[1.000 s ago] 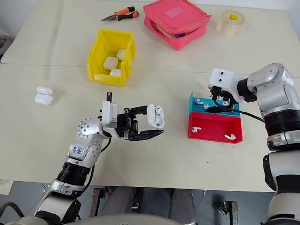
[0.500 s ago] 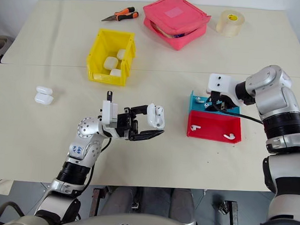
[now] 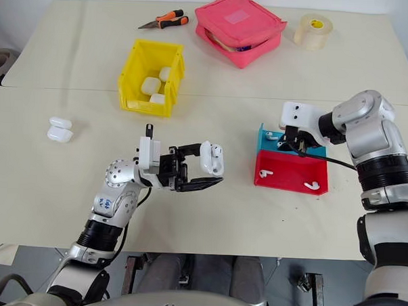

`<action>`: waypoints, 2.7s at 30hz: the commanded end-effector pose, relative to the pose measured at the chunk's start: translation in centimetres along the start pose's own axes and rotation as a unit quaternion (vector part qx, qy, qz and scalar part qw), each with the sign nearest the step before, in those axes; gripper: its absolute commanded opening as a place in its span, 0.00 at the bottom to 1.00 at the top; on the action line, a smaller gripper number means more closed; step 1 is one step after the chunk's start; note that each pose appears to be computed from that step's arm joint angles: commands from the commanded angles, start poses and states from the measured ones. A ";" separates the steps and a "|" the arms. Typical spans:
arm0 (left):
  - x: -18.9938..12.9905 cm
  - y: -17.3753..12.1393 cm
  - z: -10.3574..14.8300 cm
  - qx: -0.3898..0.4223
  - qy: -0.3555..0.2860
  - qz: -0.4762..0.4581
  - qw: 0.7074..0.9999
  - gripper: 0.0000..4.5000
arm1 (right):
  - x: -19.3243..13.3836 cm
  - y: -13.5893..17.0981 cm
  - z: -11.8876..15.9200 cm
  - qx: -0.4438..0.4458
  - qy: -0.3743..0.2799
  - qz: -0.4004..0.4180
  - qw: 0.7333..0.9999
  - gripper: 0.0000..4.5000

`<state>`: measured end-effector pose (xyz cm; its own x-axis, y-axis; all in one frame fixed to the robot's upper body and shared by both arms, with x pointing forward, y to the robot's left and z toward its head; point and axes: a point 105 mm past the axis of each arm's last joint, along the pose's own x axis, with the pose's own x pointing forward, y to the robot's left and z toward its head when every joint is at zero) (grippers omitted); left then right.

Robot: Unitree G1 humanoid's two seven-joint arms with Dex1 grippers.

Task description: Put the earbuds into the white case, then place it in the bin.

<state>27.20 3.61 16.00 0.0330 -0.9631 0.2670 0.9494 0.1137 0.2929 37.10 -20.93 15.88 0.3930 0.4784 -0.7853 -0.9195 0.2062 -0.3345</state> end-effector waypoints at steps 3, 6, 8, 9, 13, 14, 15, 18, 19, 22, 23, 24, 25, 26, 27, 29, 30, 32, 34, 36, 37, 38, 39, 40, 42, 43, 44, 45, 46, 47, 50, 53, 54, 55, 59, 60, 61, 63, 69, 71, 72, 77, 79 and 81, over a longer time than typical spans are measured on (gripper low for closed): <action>0.8 0.4 1.1 0.014 -0.022 -0.008 1.000 0.61 | -2.7 -0.3 0.6 0.004 -0.028 -0.046 0.999 0.12; 1.0 0.7 1.2 0.015 -0.025 -0.008 1.000 0.61 | -4.9 -0.5 1.4 0.017 -0.067 -0.084 0.994 0.12; 1.1 0.9 1.2 0.017 -0.026 -0.010 0.999 0.61 | -6.5 -0.3 2.3 0.038 -0.117 -0.106 0.987 0.12; 1.1 1.1 1.2 0.017 -0.026 -0.011 0.999 0.61 | -7.1 -0.1 2.9 0.048 -0.151 -0.114 0.981 0.12; 1.1 1.4 1.1 0.017 -0.025 -0.013 0.999 0.61 | -8.1 1.8 5.0 0.101 -0.275 -0.118 0.949 0.12; 1.0 1.5 1.1 0.016 -0.025 -0.013 0.999 0.61 | -8.1 2.6 5.4 0.110 -0.301 -0.109 0.941 0.12; 1.1 1.6 1.1 0.014 -0.026 -0.013 0.999 0.61 | -7.9 3.4 5.9 0.123 -0.325 -0.104 0.932 0.12; 1.0 1.7 1.1 0.009 -0.027 -0.014 0.999 0.61 | -7.5 5.2 7.4 0.176 -0.395 -0.084 0.898 0.12; 1.1 1.7 1.2 0.008 -0.027 -0.014 0.999 0.61 | -7.6 5.9 8.3 0.197 -0.434 -0.067 0.877 0.12; 1.2 2.0 1.2 0.007 -0.027 -0.014 1.000 0.61 | -8.0 8.1 10.4 0.241 -0.520 -0.012 0.819 0.12; 1.2 2.1 1.2 0.006 -0.027 -0.014 1.000 0.61 | -8.1 8.6 11.0 0.255 -0.543 0.000 0.800 0.12; 1.3 2.1 1.2 0.005 -0.027 -0.014 1.000 0.61 | -8.1 9.2 11.6 0.269 -0.568 0.012 0.778 0.12; 1.4 2.2 1.2 0.004 -0.028 -0.015 0.999 0.61 | -8.1 9.7 12.0 0.281 -0.587 0.022 0.759 0.12; 1.4 2.3 1.3 0.004 -0.028 -0.015 0.999 0.61 | -8.1 10.1 12.3 0.293 -0.598 0.029 0.745 0.12; 1.5 2.3 1.3 0.004 -0.028 -0.015 0.999 0.61 | -8.1 10.3 12.5 0.302 -0.603 0.033 0.738 0.12; 1.6 2.5 1.3 0.001 -0.030 -0.013 0.999 0.61 | -7.5 11.3 12.7 0.312 -0.597 0.041 0.738 0.12; 1.7 2.6 1.4 0.000 -0.031 -0.013 0.999 0.61 | -7.0 11.6 12.6 0.319 -0.593 0.044 0.738 0.12; 1.8 2.6 1.4 -0.002 -0.031 -0.016 0.999 0.61 | -6.2 12.0 12.5 0.334 -0.590 0.042 0.734 0.12; 1.9 2.5 1.4 -0.004 -0.031 -0.018 0.999 0.61 | -5.6 12.2 12.4 0.341 -0.586 0.039 0.734 0.12; 2.0 2.4 1.4 -0.006 -0.032 -0.020 0.999 0.61 | -5.1 12.2 12.2 0.346 -0.584 0.033 0.734 0.12; 2.0 2.4 1.4 -0.006 -0.032 -0.020 0.999 0.61 | -4.9 12.1 12.1 0.350 -0.583 0.030 0.732 0.12; 2.0 2.4 1.4 -0.007 -0.032 -0.021 0.999 0.61 | -4.7 12.1 12.0 0.352 -0.584 0.027 0.731 0.12; 2.0 2.4 1.4 -0.007 -0.032 -0.022 0.999 0.61 | -4.5 12.1 11.9 0.354 -0.584 0.026 0.730 0.12; 2.1 2.3 1.4 -0.008 -0.032 -0.022 0.999 0.61 | -4.3 12.1 11.9 0.354 -0.583 0.025 0.730 0.12; 2.1 2.3 1.4 -0.009 -0.033 -0.023 0.999 0.61 | -4.0 12.3 11.9 0.354 -0.581 0.026 0.732 0.12; 2.2 2.3 1.5 -0.009 -0.034 -0.023 0.999 0.61 | -3.8 12.3 11.8 0.355 -0.579 0.026 0.733 0.12; 2.2 2.3 1.5 -0.010 -0.034 -0.023 0.999 0.61 | -3.7 12.4 11.7 0.356 -0.578 0.027 0.734 0.12; 2.2 2.3 1.5 -0.010 -0.034 -0.022 0.999 0.61 | -3.5 12.5 11.6 0.357 -0.575 0.028 0.735 0.12; 2.2 2.3 1.5 -0.010 -0.034 -0.021 0.999 0.61 | -3.4 12.6 11.6 0.357 -0.574 0.028 0.736 0.12; 2.1 2.4 1.5 -0.011 -0.034 -0.021 0.999 0.61 | -3.4 12.7 11.5 0.357 -0.572 0.030 0.738 0.12; 2.1 2.4 1.5 -0.013 -0.034 -0.019 0.999 0.61 | -2.9 13.4 11.4 0.355 -0.563 0.044 0.745 0.12; 2.1 2.6 1.6 -0.020 -0.039 -0.013 0.999 0.61 | -2.6 13.5 11.2 0.353 -0.559 0.042 0.749 0.12; 2.1 2.6 1.7 -0.020 -0.041 -0.012 0.999 0.61 | -2.5 13.5 11.2 0.352 -0.559 0.041 0.750 0.12; 2.1 2.7 1.7 -0.020 -0.041 -0.012 0.999 0.61 | -2.2 13.5 11.0 0.352 -0.553 0.035 0.754 0.12; 2.1 2.8 1.9 -0.020 -0.041 -0.013 0.999 0.61 | -1.2 12.8 10.1 0.347 -0.523 -0.014 0.779 0.12; 2.1 2.8 1.9 -0.020 -0.041 -0.013 0.999 0.61 | -1.2 12.8 10.1 0.346 -0.523 -0.012 0.779 0.12; 2.1 2.8 1.9 -0.021 -0.041 -0.014 0.999 0.61 | -1.4 12.8 10.3 0.346 -0.528 -0.005 0.776 0.19; 2.1 2.8 2.0 -0.022 -0.041 -0.016 0.999 0.61 | -1.8 12.8 10.6 0.342 -0.538 0.005 0.771 0.32; 1.7 2.8 1.8 -0.025 -0.027 -0.017 0.999 0.61 | -3.4 12.4 10.7 0.310 -0.550 -0.002 0.776 0.76; 1.2 2.9 1.7 -0.021 -0.011 -0.014 1.000 0.61 | -4.0 12.0 10.0 0.309 -0.545 -0.014 0.780 0.76; 1.0 3.0 1.8 -0.021 -0.007 -0.013 1.000 0.61 | -4.2 11.9 9.6 0.309 -0.541 -0.018 0.782 0.76; -0.6 3.7 0.8 0.008 0.091 -0.009 0.996 0.61 | -4.9 12.2 8.1 0.289 -0.500 -0.028 0.816 0.68; -1.0 3.9 0.5 0.022 0.130 -0.022 0.991 0.61 | -4.9 12.4 8.0 0.274 -0.484 -0.027 0.831 0.55; -1.3 4.1 0.0 0.037 0.174 -0.033 0.983 0.61 | -4.8 12.5 8.2 0.254 -0.468 -0.025 0.846 0.40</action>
<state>31.14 5.81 16.08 0.1060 -0.9940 -0.0283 0.9499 0.0928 0.2986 24.35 -14.23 18.69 0.5181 0.8531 0.0622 -0.8466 0.5012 0.1790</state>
